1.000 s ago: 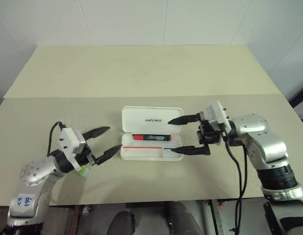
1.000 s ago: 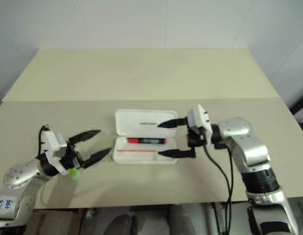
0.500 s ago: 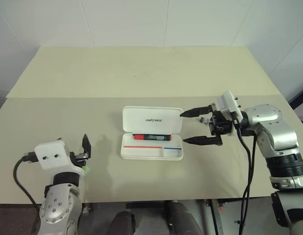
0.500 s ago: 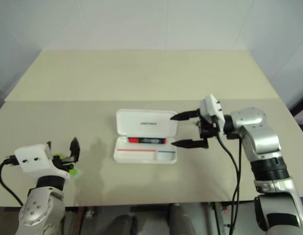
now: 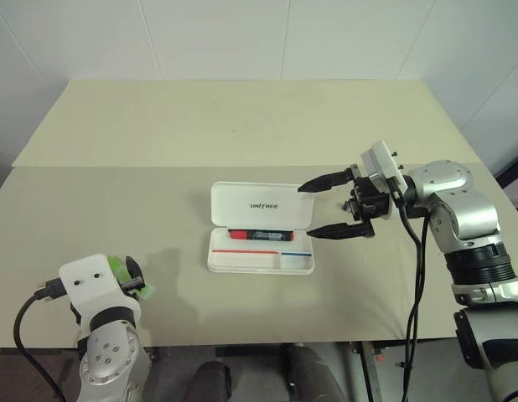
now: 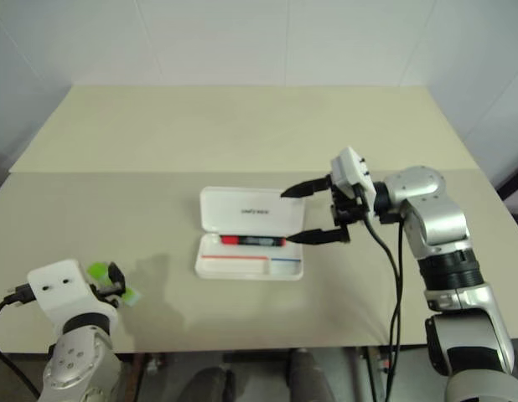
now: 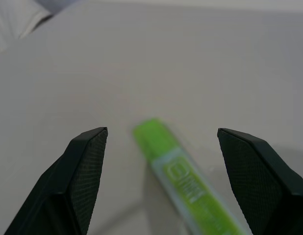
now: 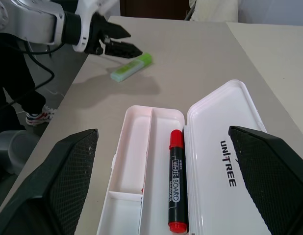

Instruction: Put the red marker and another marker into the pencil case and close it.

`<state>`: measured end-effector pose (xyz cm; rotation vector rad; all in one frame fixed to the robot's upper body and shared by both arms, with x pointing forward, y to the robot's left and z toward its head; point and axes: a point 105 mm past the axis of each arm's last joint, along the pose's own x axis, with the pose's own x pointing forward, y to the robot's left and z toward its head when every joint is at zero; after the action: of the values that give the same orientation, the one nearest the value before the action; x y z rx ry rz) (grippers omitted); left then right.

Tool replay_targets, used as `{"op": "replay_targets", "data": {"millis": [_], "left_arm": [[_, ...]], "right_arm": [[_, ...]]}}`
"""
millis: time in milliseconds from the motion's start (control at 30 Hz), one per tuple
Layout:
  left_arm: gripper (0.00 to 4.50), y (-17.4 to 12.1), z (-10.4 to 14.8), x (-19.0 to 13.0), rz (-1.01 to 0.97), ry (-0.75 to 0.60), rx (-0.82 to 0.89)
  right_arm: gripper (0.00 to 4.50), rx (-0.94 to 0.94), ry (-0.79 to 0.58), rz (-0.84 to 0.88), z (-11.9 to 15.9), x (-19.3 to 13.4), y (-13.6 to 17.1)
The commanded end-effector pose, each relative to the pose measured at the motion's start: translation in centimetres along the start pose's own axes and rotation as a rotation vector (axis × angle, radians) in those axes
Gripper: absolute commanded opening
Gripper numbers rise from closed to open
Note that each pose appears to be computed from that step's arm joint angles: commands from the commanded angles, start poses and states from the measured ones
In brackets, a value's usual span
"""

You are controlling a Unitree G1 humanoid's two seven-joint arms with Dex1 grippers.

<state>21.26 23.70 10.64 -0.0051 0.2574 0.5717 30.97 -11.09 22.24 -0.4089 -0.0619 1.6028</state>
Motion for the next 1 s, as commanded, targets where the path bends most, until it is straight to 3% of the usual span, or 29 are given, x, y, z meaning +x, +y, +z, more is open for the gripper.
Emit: {"op": "replay_targets", "data": {"millis": [33,700,967,1000], "left_arm": [[3.74,-0.6,-0.4,0.0,0.01,0.034,-0.078],[3.74,-1.2,-2.5,0.9,0.008,0.128,-0.145],[1.14,-0.7,-5.1,0.3,0.06,0.22,-0.244],[1.03,-0.8,-5.2,0.4,0.062,0.222,-0.245]], "right_arm": [[4.49,-0.058,0.008,0.057,1.6,-0.5,0.8],[4.49,-0.073,0.023,0.064,1.7,-1.2,1.1],[4.5,-0.085,0.039,0.065,1.8,-1.7,0.8],[4.5,-0.086,0.041,0.065,1.8,-1.8,0.8]]}}
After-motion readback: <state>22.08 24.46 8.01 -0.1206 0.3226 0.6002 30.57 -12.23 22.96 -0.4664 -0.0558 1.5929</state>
